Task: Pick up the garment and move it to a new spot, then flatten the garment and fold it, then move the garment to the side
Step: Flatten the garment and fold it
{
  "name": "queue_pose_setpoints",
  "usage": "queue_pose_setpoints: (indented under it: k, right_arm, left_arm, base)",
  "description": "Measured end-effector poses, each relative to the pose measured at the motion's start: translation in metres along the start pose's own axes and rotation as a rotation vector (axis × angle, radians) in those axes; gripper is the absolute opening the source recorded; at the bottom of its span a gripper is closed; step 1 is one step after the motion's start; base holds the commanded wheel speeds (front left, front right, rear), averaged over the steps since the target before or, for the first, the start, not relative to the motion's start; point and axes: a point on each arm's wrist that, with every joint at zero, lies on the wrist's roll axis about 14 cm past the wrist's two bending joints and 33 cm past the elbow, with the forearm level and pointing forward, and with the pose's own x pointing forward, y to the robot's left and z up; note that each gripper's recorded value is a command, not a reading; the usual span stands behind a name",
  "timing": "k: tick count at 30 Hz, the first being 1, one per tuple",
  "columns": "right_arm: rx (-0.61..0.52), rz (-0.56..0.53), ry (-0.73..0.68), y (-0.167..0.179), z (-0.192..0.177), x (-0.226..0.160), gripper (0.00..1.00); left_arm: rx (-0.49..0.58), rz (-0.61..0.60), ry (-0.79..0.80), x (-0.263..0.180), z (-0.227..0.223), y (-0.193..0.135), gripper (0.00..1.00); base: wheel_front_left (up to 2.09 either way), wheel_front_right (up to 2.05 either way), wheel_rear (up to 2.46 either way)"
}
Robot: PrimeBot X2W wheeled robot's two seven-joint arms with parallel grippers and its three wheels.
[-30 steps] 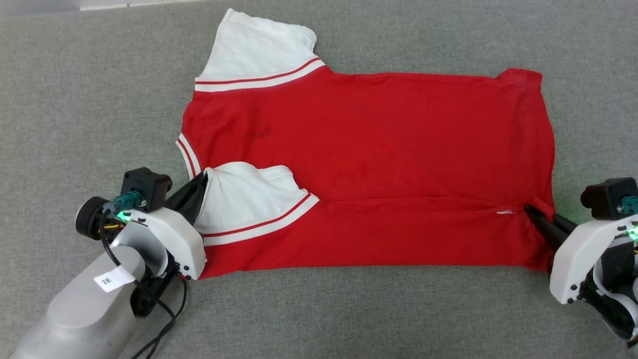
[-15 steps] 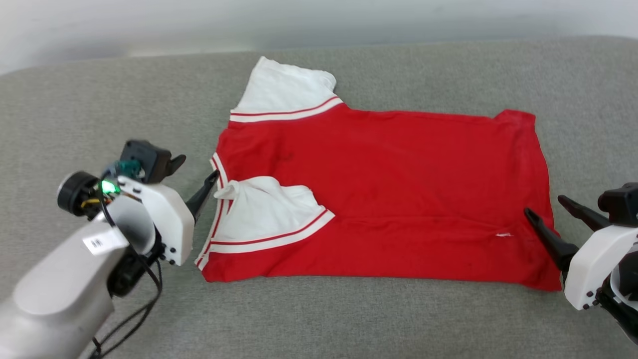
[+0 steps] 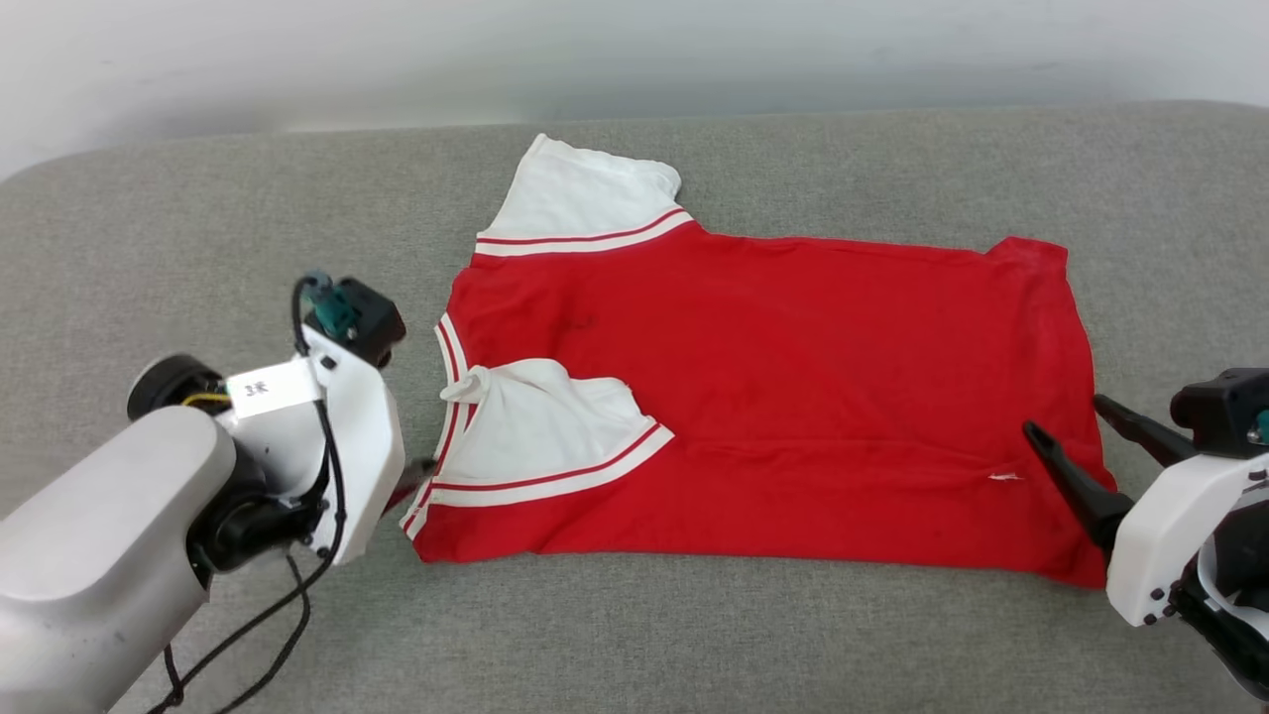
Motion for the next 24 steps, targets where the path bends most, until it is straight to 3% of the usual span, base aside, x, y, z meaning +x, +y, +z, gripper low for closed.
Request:
queue_pose_setpoints:
  k: [7,17,18,19,24]
  right_arm:
    - [0.010,0.001,0.029,0.001,-0.008,0.001,1.00]
    - [0.032,-0.019,0.068,-0.008,-0.020,0.007,1.00]
    - [0.032,-0.022,0.068,-0.009,-0.020,0.008,1.00]
    - [0.033,-0.023,0.073,-0.009,-0.021,0.007,1.00]
    - [-0.029,-0.047,0.074,-0.025,-0.001,0.000,1.00]
  left_arm:
    - [-0.041,-0.054,0.217,0.020,-0.042,-0.008,1.00]
    - [-0.078,-0.133,0.351,0.048,-0.075,-0.022,1.00]
    - [-0.076,-0.134,0.352,0.049,-0.075,-0.022,0.46]
    - [-0.075,-0.136,0.346,0.050,-0.075,-0.022,0.00]
    - [-0.067,-0.129,0.296,0.046,-0.068,-0.022,0.00]
  base:
    - [0.00,0.00,0.00]
    - [0.00,0.00,0.00]
    - [0.00,0.00,0.00]
    - [0.00,0.00,0.00]
    - [0.00,0.00,0.00]
